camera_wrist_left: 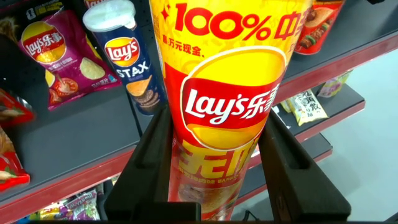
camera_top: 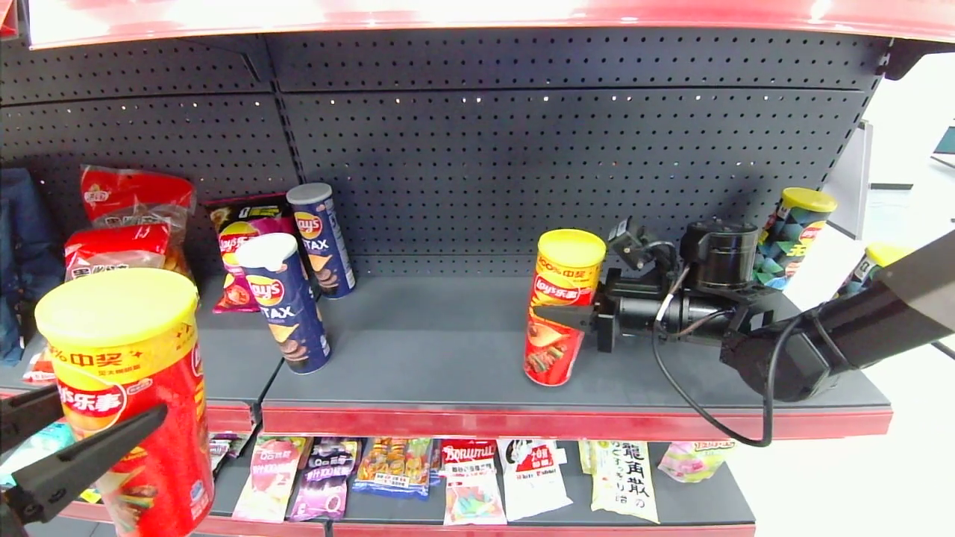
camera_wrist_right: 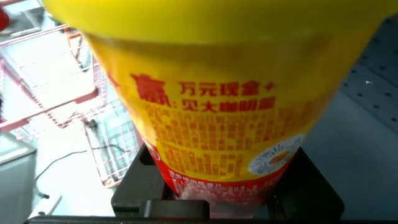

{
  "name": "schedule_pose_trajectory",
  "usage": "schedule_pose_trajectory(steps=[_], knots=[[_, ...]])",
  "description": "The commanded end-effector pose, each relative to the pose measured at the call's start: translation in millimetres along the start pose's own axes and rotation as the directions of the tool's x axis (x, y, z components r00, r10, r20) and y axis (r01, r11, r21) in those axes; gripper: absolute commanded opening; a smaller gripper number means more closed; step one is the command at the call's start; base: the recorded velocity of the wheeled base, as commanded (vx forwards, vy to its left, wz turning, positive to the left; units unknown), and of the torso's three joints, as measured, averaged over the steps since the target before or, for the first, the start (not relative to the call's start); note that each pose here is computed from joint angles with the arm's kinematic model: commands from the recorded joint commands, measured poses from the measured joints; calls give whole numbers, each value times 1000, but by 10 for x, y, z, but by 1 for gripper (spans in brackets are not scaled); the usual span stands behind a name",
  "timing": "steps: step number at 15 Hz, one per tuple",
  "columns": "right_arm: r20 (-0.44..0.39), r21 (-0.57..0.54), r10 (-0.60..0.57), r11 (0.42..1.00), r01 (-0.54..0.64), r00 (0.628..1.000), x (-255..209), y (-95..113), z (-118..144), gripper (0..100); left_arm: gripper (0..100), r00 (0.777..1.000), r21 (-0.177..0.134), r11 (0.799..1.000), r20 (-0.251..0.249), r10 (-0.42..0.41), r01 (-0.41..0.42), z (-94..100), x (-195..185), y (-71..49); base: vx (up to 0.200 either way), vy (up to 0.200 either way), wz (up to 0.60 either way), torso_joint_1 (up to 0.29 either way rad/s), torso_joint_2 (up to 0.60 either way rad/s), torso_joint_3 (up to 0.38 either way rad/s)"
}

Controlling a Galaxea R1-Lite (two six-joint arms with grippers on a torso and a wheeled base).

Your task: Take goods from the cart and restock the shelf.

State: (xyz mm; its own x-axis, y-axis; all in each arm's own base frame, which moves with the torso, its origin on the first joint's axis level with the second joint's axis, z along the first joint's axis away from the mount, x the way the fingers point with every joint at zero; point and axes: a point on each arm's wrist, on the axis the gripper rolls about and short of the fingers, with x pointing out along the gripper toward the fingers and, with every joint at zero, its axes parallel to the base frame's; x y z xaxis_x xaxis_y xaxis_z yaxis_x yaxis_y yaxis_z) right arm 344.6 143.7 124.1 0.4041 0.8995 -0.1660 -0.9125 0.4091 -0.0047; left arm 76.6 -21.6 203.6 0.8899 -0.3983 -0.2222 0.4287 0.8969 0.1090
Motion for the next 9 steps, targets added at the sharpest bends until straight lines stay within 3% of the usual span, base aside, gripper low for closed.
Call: schedule_pose_trajectory(steps=[1, 4, 7, 9], knots=[[0, 5, 55, 998, -55, 998, 27, -19, -61, 0, 0, 1000, 0, 1000, -3, 0, 0, -2, 7, 1, 0, 0, 0, 0, 0, 0], [10, 5, 113, 994, -113, 994, 58, -50, -85, 0, 0, 1000, -1, 1000, -9, -3, 3, -8, 17, 2, 0, 0, 0, 0, 0, 0], [20, -55, 111, 992, -110, 994, 112, -200, -121, 0, 0, 1000, -1, 1000, -13, -4, 4, 2, 38, 7, 0, 0, 0, 0, 0, 0], [10, -47, 113, 992, -113, 994, 92, -187, -161, 0, 0, 1000, -1, 1000, -13, -4, 4, 2, 38, 7, 0, 0, 0, 0, 0, 0]])
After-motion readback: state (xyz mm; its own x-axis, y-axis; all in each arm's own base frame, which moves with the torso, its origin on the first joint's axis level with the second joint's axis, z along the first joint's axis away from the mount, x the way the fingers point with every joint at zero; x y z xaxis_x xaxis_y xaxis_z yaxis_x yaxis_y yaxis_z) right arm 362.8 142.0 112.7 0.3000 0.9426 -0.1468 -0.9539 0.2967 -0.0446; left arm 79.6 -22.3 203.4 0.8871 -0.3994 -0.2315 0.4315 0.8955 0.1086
